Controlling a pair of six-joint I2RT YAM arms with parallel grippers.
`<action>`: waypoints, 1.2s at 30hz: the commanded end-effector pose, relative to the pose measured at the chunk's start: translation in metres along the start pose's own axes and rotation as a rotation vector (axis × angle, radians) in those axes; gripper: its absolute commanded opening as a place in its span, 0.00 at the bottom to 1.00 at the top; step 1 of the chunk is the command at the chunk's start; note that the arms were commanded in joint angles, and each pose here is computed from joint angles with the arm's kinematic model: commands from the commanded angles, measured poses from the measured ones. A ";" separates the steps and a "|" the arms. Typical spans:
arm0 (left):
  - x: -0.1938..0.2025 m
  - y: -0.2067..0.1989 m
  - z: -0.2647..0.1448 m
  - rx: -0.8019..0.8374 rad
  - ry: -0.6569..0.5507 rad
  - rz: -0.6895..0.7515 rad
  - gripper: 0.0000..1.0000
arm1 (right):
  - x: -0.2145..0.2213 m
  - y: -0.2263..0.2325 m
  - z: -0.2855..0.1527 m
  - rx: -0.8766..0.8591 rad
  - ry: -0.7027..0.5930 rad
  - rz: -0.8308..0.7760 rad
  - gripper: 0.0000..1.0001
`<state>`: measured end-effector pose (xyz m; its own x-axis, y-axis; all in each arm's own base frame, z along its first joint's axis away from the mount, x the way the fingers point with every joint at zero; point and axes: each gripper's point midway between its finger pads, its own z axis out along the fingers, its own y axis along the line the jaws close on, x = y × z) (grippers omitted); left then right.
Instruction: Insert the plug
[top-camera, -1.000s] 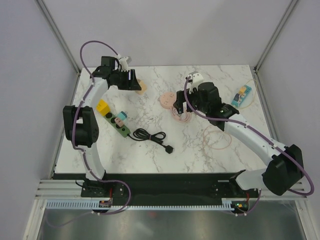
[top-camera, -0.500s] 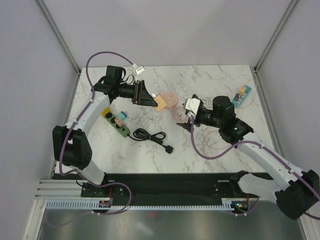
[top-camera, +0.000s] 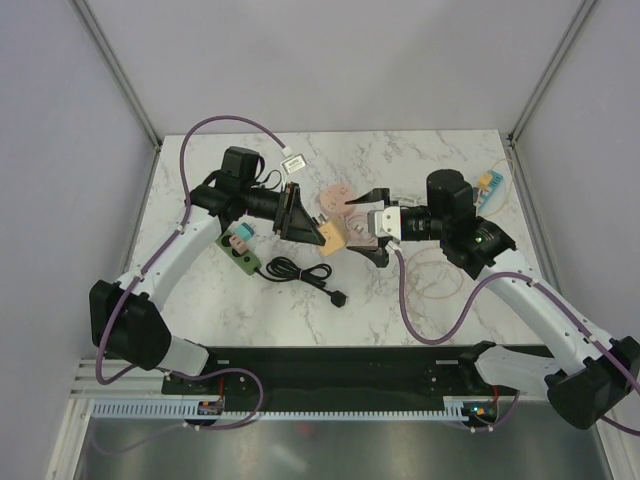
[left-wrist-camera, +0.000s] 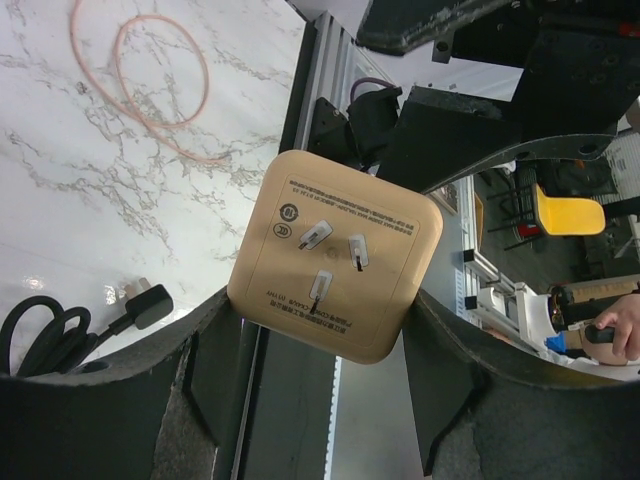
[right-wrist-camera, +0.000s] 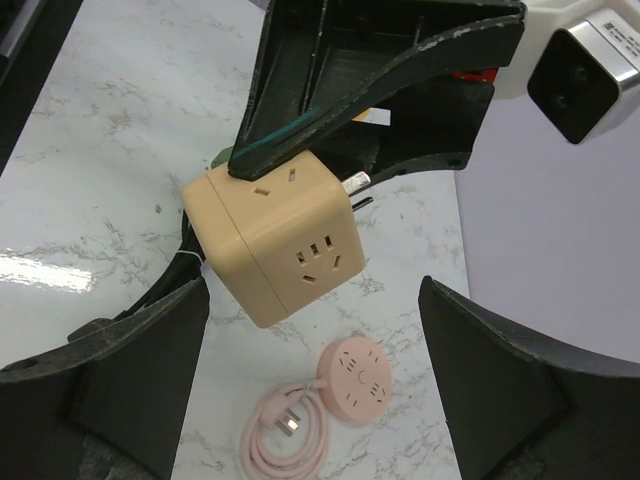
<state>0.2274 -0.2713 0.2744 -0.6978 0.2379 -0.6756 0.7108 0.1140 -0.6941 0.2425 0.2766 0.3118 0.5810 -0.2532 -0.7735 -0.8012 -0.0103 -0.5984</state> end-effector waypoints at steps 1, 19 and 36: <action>-0.003 -0.023 -0.004 0.080 -0.003 0.090 0.03 | -0.026 0.011 -0.003 -0.077 -0.094 -0.068 0.93; -0.012 -0.025 0.005 0.122 0.024 0.055 0.02 | -0.020 0.010 0.008 -0.106 -0.070 -0.093 0.95; -0.021 -0.017 0.012 0.148 0.062 0.083 0.02 | -0.009 0.013 0.023 -0.154 -0.064 -0.091 0.90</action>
<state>0.2340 -0.2877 0.2777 -0.6936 0.3037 -0.6532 0.6948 0.0426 -0.7179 0.2340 0.2951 0.2890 0.6079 -0.2411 -0.7565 -0.7937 -0.1573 -0.5877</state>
